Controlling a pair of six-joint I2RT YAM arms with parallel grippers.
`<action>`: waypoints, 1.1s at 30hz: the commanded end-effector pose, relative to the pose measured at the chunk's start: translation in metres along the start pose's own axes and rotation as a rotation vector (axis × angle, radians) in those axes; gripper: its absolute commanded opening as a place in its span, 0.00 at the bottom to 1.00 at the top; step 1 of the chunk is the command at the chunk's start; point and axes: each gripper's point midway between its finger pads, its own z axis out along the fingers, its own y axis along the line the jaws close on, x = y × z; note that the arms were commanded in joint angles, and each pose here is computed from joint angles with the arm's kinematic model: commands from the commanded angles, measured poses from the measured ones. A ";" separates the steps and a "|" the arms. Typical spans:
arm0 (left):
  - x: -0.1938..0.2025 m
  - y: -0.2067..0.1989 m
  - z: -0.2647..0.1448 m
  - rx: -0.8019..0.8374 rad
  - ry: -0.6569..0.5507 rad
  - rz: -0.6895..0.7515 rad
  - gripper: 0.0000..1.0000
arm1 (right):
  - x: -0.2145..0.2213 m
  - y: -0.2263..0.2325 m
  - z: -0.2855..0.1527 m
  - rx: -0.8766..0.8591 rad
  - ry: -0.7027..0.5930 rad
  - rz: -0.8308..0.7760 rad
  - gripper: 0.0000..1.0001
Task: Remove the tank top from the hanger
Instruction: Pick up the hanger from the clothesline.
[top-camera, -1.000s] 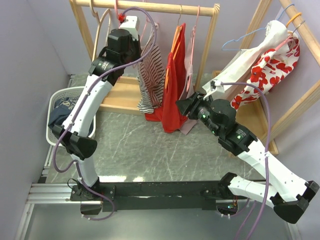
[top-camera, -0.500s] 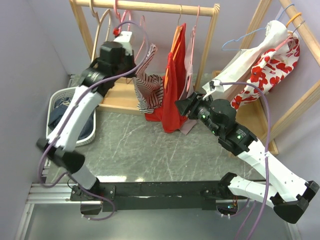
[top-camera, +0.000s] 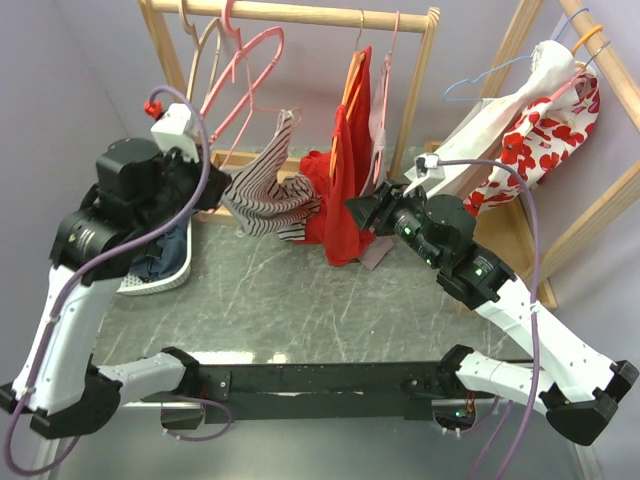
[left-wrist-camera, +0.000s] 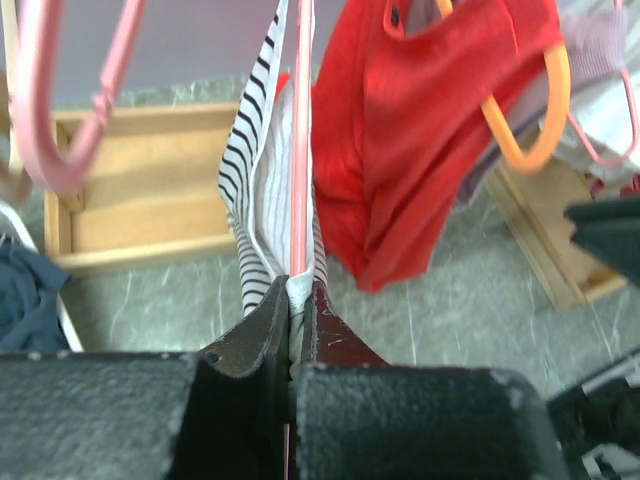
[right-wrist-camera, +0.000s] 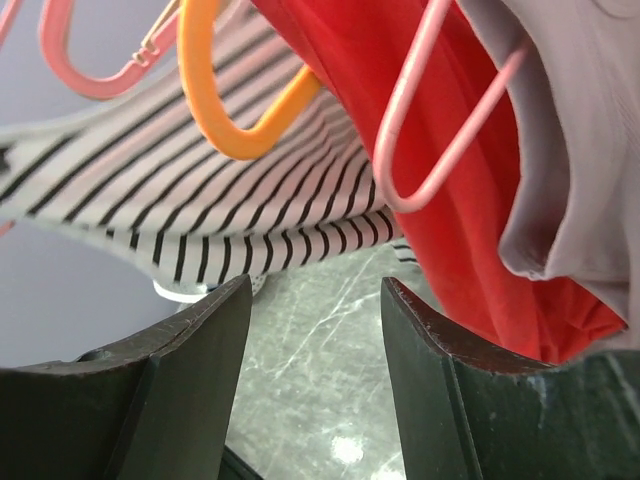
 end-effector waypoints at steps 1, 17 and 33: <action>-0.011 -0.011 -0.047 0.069 -0.057 0.008 0.01 | -0.033 0.029 -0.006 -0.091 -0.072 0.001 0.62; -0.045 -0.004 -0.161 0.053 -0.237 0.024 0.01 | -0.034 0.046 -0.007 -0.146 -0.073 -0.021 0.63; 0.028 -0.043 -0.095 0.311 0.022 0.043 0.01 | -0.017 0.061 -0.007 -0.222 -0.020 -0.061 0.69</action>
